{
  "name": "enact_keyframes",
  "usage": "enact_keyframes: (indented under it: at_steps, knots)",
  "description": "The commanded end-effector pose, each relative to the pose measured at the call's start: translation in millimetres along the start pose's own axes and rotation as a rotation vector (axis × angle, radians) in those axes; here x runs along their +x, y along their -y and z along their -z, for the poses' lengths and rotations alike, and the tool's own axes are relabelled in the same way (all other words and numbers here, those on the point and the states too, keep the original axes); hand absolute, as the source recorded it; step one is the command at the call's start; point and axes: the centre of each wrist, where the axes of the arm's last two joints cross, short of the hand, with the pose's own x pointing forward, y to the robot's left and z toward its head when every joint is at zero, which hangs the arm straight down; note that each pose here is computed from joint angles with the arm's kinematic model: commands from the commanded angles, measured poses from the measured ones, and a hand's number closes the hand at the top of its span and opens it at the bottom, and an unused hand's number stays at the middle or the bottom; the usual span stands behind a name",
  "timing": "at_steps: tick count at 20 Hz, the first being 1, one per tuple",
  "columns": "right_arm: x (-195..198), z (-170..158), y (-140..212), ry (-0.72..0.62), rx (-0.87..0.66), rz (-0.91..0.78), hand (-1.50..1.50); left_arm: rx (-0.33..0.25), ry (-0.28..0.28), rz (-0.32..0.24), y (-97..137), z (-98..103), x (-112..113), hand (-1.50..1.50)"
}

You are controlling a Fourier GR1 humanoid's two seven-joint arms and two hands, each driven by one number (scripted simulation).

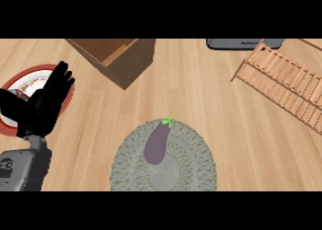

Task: Pick the pear from the placemat and place it in the tiered shelf

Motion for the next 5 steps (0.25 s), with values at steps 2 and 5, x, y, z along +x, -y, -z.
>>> enact_keyframes:
  at_steps: [2,5]
  knots:
    - [6,-12,10,0.159,0.146,0.029,-1.50,0.003,0.000,0.001,-8,-5,-2,0.00]
    - [-12,-11,-1,0.180,0.158,0.014,-1.50,0.000,0.003,0.005,6,-11,-2,0.00]
